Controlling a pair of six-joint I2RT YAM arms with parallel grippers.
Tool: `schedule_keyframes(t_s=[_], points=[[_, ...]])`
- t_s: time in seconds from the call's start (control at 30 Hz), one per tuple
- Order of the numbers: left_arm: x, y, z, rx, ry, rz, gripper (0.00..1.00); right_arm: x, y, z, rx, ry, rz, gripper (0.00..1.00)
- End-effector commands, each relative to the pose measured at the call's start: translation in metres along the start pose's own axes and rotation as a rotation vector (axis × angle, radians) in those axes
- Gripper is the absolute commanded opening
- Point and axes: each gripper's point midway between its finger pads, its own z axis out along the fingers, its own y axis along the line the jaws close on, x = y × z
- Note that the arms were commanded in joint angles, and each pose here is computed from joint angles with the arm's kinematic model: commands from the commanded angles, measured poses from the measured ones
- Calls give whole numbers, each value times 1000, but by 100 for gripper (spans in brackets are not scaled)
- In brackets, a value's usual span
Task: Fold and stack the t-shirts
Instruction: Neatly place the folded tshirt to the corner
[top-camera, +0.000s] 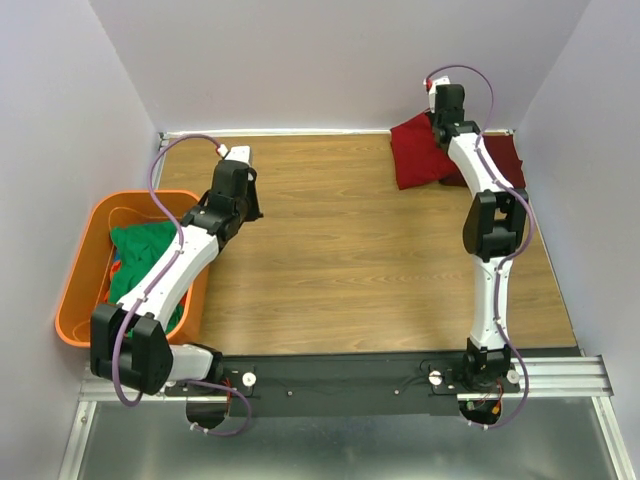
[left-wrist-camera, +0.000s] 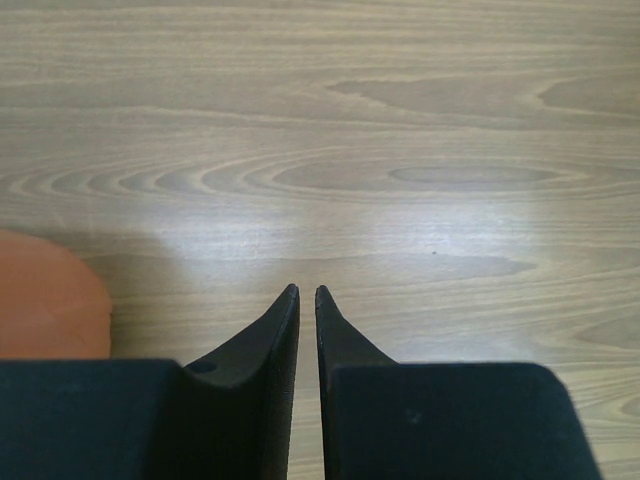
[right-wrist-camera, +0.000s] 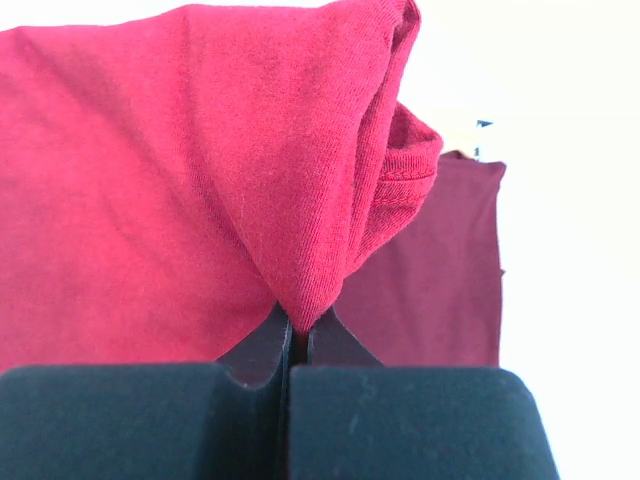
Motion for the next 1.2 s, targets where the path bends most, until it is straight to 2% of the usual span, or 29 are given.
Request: schedule_keyframes(t_s=[0.0,0.57,1.17], points=[[3,6,6,-10,-11,19,19,-22,-23,-15,12,-30,-46,1],[18,8,16,1,12,14,17,-36,-62,-33,55,-47,-65,1],[31,13,21,-3,25,23,16,-71,-91,-65,77,-142,-46,1]])
